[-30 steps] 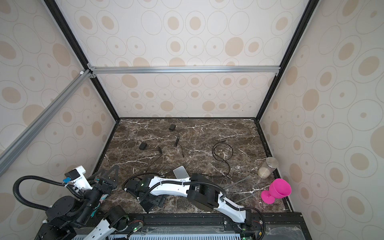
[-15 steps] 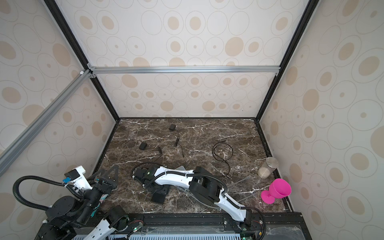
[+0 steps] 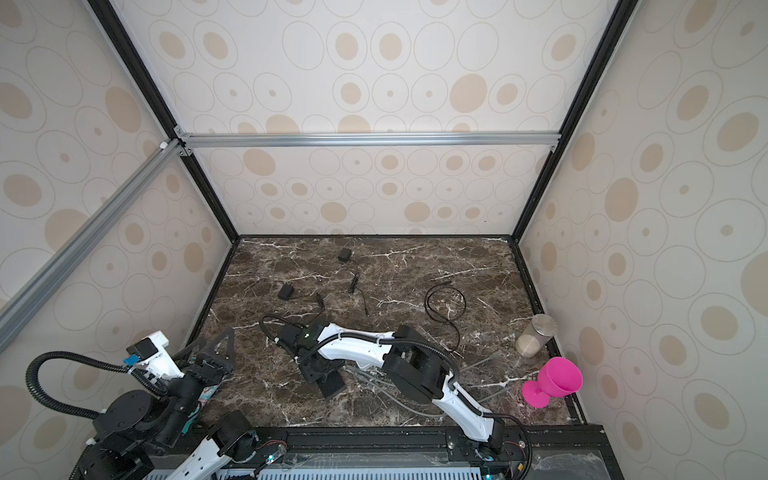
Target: Insert the plug into the switch port
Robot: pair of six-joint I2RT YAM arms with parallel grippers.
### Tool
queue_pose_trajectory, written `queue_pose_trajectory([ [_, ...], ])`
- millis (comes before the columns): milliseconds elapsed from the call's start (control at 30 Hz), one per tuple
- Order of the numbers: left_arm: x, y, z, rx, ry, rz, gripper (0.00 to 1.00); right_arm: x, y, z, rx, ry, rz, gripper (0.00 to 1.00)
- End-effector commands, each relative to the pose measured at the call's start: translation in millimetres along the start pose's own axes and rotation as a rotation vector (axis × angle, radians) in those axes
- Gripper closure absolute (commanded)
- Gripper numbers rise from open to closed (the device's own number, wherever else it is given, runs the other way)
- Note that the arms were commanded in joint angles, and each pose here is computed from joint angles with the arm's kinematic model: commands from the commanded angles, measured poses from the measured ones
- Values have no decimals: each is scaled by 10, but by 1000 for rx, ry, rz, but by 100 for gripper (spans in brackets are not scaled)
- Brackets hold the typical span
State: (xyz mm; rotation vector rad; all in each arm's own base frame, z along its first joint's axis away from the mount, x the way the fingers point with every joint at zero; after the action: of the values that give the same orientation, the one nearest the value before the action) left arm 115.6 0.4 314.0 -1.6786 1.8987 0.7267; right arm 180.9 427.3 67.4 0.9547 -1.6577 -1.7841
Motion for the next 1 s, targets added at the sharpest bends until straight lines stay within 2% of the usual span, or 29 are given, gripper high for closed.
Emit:
queue_pose_trajectory([
  [0,17,-88,-3,-37,7,-15,2,326,52,-285,55,81,81,42],
  [167,222,-262,40,-32,43,-14,2,657,162,-810,63,-24,66,42],
  [333,321,-406,-71,30,55,-19,2,855,302,-1149,149,53,93,41],
  [433,323,-494,-147,9,24,-14,2,824,320,-1055,131,104,91,42],
  [600,296,-667,-354,-58,-83,35,2,644,364,-612,62,160,24,41],
  [733,296,-787,-516,-77,-150,78,2,512,347,-293,-35,145,-29,41],
  [867,382,-949,-596,-99,-202,154,5,465,351,-213,-91,112,-70,36],
  [967,508,-1151,-508,-128,-198,247,5,487,396,-210,-103,114,-89,30],
])
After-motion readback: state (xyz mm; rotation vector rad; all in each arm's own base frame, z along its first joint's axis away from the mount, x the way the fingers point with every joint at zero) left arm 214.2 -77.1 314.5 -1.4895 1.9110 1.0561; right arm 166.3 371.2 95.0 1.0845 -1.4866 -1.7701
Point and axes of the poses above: each gripper's point midway between its finger pads, its own y axis back along the fingers, its own z axis along the line the jaws close on, x = y × z, the point moved 4 cm from there along y, back along the fingers, and after that the axes turned 14 degrees about y, right-handed, at the moved point
